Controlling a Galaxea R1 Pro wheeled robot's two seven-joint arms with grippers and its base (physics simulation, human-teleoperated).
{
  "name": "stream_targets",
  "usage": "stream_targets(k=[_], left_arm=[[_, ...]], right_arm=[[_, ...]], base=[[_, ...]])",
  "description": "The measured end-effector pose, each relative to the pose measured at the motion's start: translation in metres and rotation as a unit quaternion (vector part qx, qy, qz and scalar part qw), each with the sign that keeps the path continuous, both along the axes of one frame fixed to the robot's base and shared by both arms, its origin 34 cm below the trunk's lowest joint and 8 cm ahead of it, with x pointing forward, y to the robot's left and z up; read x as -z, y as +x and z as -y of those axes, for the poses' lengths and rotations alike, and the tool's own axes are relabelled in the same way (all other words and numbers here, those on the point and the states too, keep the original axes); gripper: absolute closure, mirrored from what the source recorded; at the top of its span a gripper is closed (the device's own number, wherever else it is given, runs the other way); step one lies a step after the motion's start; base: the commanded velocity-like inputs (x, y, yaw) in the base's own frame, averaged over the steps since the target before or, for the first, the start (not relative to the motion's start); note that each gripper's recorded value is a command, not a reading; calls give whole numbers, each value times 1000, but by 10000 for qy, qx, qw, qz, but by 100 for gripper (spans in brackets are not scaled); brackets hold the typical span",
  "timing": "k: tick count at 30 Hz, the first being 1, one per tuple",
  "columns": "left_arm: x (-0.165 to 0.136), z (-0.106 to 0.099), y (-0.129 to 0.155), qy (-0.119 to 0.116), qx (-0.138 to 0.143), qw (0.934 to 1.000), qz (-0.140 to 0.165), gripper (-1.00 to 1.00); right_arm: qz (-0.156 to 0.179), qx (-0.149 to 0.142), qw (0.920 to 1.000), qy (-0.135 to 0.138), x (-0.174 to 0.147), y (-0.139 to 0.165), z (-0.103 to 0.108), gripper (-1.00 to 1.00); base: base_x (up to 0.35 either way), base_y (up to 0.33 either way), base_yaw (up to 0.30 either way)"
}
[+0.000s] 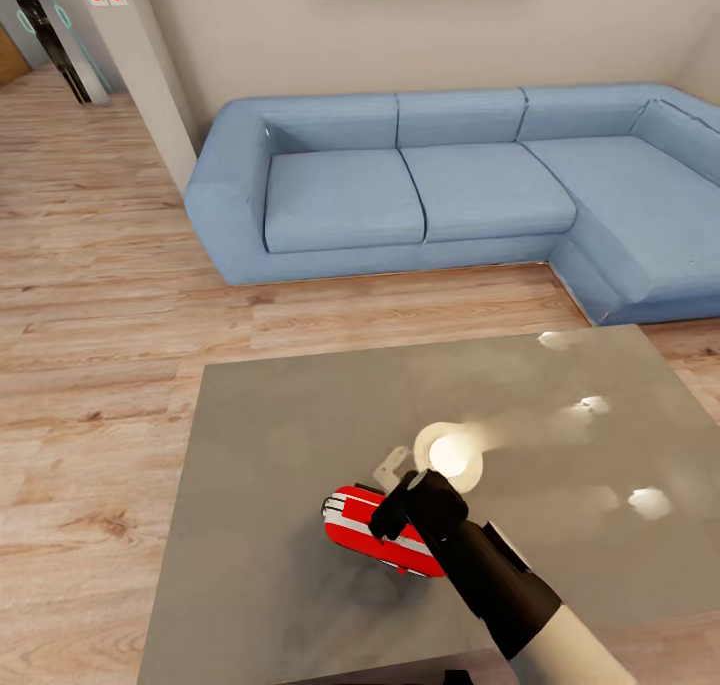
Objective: Turn on the radio receiver that's on the table in the living room.
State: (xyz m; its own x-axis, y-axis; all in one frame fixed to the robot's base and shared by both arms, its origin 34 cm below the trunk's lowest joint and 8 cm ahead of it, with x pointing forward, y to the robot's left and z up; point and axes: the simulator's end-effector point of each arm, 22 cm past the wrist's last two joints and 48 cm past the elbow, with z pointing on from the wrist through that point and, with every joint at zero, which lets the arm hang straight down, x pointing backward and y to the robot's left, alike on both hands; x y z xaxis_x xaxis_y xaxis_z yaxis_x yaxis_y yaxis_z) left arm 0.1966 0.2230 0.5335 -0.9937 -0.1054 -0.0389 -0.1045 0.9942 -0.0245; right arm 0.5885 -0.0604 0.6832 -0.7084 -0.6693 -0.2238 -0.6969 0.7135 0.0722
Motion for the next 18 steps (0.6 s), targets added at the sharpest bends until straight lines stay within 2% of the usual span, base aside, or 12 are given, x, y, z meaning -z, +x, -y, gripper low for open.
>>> stream_targets(k=[9, 15, 18], left_arm=[[0, 0, 0, 0, 0, 10000, 1, -100], [0, 0, 0, 2, 1, 10000, 1, -100], [0, 0, 0, 1, 0, 10000, 1, -100]], right_arm=[[-158, -46, 9999, -13, 7, -4, -5, -100], [-343, -52, 9993, -134, 19, -14, 3, -100], [-543, -57, 9981, -281, 32, -27, 13, -100]], base=[[0, 0, 0], [0, 0, 0], [0, 0, 0]])
